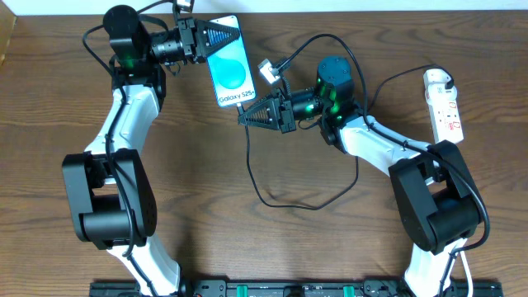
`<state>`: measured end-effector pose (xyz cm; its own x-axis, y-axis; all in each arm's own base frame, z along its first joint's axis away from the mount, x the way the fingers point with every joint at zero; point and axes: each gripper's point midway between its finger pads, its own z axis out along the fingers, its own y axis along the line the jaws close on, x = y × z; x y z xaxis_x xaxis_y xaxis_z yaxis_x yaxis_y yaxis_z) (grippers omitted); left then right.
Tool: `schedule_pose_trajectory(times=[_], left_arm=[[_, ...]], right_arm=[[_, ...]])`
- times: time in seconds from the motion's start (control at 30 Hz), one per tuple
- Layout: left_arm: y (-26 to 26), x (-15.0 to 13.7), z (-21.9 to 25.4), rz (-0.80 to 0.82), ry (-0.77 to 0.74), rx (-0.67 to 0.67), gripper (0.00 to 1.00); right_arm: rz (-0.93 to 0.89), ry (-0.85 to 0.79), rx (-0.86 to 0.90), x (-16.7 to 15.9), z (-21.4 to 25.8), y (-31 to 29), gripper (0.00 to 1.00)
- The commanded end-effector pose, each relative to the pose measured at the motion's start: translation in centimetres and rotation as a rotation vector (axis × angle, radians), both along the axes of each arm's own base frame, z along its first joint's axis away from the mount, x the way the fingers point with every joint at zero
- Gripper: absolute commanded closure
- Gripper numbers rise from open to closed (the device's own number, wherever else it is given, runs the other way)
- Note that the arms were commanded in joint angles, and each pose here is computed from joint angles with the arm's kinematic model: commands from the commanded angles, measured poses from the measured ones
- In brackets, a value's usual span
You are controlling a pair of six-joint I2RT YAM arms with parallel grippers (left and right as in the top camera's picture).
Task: Plug charger to phone and switch on socket
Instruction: 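Push the connector into the phone's port held by the left gripper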
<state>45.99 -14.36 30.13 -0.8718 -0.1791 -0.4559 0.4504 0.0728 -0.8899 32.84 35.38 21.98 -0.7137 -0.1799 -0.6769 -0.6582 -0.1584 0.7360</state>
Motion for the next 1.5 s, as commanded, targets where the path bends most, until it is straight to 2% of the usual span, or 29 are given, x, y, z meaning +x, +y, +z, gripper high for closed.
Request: schedule_pose_trajectory(times=[0.0, 0.5, 1.47], left_arm=[[0.0, -1.0, 1.6, -0.033, -0.033, 0.006, 0.93], [-0.6, -1.2, 1.6, -0.045, -0.13, 0.022, 0.93], [-1.9, -2.3, 1.5, -0.11, -0.134, 0.025, 0.93]], right_arm=[[-0.023, -0.008, 0.004, 0.5, 0.4, -0.1, 0.98], [-0.065, 0.026, -0.003, 1.1, 0.4, 0.2, 0.99], [-0.165, 0.002, 0.022, 3.0, 1.1, 0.1, 0.99]])
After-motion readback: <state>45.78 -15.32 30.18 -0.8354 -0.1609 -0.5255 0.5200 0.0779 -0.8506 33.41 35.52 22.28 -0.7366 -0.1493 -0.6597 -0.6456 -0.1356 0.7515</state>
